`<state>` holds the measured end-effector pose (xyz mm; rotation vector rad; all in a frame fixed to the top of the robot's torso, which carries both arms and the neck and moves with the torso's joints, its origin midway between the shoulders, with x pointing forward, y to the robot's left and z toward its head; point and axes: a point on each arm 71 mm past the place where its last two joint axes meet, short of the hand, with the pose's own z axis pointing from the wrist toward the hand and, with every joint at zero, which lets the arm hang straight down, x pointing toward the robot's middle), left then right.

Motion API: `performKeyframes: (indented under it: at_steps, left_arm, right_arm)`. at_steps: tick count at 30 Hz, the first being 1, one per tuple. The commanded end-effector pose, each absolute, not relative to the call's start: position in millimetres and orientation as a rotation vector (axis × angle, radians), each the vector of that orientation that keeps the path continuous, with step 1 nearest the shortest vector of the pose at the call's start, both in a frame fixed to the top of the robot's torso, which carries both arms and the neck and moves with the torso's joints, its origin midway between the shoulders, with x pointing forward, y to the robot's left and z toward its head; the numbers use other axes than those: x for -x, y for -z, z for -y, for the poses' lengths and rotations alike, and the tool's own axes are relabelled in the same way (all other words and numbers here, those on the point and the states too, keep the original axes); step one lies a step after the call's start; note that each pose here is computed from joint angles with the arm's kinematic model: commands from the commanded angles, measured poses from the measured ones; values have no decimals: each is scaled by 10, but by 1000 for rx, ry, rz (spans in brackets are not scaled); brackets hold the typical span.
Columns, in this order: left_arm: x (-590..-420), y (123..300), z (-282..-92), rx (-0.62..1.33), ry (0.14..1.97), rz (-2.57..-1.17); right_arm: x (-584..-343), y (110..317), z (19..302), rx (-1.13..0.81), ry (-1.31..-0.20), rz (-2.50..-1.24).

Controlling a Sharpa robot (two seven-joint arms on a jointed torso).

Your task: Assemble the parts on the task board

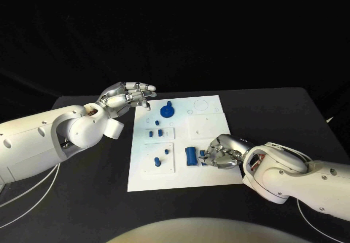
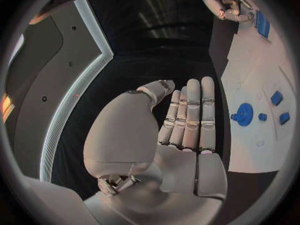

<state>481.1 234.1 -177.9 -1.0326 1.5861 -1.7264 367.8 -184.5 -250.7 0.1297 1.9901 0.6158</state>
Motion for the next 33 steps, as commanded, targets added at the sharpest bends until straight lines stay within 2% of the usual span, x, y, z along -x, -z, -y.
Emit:
performKeyframes:
  at_steps: [1,18,25,28,33]
  left_arm:
    - [-4803,1771,-2323,1017,1748,-1594]
    - [-4803,1771,-2322,1016,1749,-1594]
    - [-4803,1772,-2319,1015,1750,-1594]
    - [-4805,1778,-2322,1016,1749,-1592]
    - [-4827,1802,-2344,1021,1736,-1576]
  right_arm:
    - [-3682,2499,1859,-108,-616,-1973]
    - [-3721,2548,1935,-47,-581,-2000]
    - [-3751,2542,1935,-64,-589,-1971]
    - [-3782,2525,1958,-139,-644,-1935]
    - [-3940,2473,2034,-336,-828,-1901]
